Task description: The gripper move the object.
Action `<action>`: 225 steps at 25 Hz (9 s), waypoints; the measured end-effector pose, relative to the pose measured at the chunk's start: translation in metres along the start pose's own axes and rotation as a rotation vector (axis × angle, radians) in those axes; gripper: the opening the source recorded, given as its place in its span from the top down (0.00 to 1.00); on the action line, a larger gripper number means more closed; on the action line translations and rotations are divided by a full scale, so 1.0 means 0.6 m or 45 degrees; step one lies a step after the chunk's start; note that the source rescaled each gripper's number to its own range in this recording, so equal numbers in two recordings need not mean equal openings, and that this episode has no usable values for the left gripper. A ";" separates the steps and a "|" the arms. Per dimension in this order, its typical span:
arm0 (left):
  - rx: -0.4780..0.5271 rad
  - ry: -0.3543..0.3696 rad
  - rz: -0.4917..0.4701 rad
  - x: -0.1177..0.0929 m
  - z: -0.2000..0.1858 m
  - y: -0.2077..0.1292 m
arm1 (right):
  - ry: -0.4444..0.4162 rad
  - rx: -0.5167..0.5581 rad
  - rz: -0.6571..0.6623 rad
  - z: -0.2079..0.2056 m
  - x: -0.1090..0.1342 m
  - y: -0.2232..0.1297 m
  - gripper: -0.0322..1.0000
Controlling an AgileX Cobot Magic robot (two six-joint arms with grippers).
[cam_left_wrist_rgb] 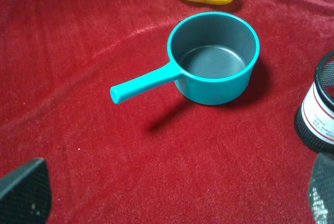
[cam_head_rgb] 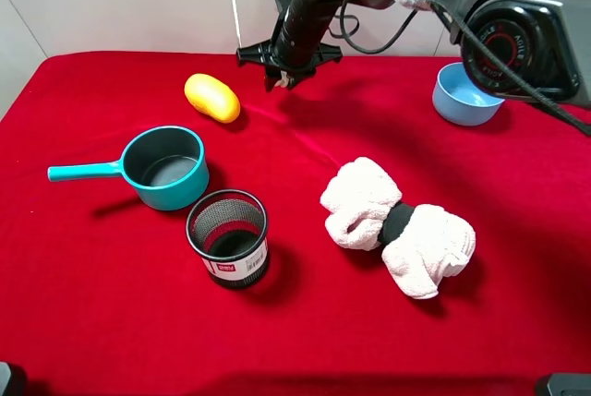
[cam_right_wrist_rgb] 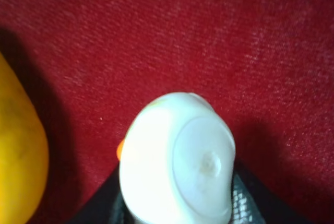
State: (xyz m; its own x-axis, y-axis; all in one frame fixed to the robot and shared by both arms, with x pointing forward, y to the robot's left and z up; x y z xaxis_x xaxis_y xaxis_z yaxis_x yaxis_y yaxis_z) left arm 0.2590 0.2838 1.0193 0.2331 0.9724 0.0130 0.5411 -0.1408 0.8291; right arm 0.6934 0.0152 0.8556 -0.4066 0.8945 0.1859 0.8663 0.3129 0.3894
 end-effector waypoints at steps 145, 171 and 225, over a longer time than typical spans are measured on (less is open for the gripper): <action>0.000 0.000 0.000 0.000 0.000 0.000 | -0.219 -0.682 -0.122 -0.702 -0.077 -0.617 0.00; 0.000 0.000 0.000 0.000 0.000 0.000 | -0.458 -0.913 -0.035 -0.650 -0.109 -0.659 0.00; 0.000 0.000 0.000 0.000 0.000 0.000 | -0.607 -0.936 0.077 -0.647 -0.124 -0.654 0.00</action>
State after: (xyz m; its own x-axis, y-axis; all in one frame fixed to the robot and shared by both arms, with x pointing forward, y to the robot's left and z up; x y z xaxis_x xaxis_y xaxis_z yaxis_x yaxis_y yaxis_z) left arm 0.2590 0.2838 1.0193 0.2331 0.9724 0.0130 0.5411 -0.1408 0.8291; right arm 0.2710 -0.2982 1.0389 -0.0594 0.9924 -0.1078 0.4089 0.1227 0.9043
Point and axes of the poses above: a point on each arm's last joint axis where the gripper is mounted, z pointing out along that axis toward the gripper, x along the wrist's bending axis when the last joint is at zero, y = z × x, the point moved 4 cm from there along z, pointing out along that axis toward the gripper, and after that the axes turned 5 degrees about -z, right-handed, at the moved point
